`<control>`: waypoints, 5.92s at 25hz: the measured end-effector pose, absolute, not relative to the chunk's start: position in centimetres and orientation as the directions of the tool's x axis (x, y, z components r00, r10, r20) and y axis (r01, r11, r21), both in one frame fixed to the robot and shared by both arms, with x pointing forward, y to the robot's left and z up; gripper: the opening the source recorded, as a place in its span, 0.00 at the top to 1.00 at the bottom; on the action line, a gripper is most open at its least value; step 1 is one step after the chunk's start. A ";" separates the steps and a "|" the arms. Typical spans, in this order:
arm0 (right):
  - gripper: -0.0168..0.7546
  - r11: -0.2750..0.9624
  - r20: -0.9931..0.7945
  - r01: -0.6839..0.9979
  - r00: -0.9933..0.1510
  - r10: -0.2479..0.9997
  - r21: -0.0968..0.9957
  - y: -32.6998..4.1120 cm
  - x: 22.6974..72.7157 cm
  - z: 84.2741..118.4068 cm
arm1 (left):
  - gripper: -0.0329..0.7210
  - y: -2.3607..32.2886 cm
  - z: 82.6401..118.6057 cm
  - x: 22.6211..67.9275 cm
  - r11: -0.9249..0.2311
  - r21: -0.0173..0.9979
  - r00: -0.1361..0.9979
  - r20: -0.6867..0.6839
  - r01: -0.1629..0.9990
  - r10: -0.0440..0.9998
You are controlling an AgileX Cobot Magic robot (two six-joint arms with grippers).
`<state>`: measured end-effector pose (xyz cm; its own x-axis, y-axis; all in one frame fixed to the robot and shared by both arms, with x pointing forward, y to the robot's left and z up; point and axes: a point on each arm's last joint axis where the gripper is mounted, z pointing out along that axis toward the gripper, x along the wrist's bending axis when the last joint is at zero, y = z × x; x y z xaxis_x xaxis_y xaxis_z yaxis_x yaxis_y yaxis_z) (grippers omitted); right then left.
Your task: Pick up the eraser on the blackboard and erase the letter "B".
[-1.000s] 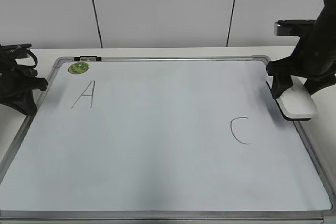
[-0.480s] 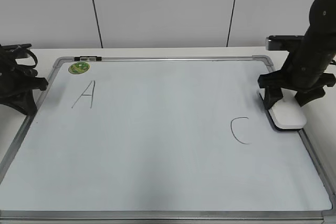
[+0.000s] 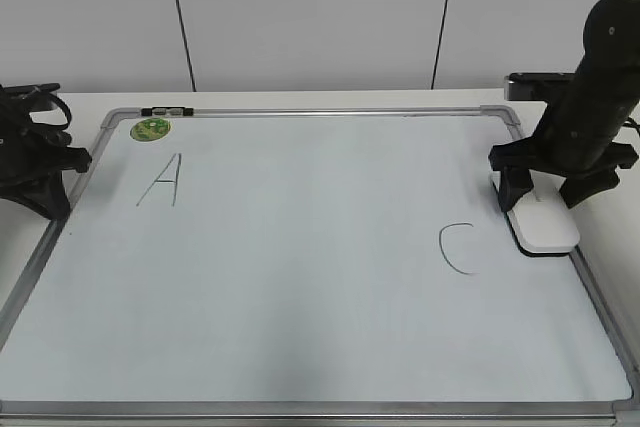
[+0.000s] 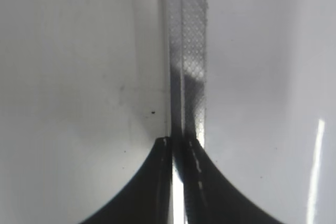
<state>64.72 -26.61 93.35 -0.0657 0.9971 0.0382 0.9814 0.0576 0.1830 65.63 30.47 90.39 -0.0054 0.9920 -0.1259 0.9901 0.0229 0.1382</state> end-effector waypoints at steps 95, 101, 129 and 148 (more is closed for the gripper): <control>0.21 0.119 -0.031 0.838 -0.120 0.992 0.533 -29.4 29.7 103.2 | 0.34 29.4 104.4 29.0 -0.097 0.637 0.131 -0.005 0.764 0.991; 0.21 0.114 -0.033 0.805 -0.117 0.993 0.582 -29.5 28.9 103.5 | 0.34 29.4 104.6 28.5 -0.091 0.666 0.123 -0.001 0.740 0.992; 0.21 0.051 -0.049 0.518 -0.018 0.999 0.854 -29.8 22.9 104.3 | 0.42 29.6 105.2 23.2 -0.077 0.872 0.108 0.028 0.483 0.994; 0.22 0.051 -0.049 0.518 -0.018 0.999 0.854 -29.8 22.9 104.3 | 0.50 29.6 105.2 23.2 -0.077 0.872 0.108 0.028 0.483 0.994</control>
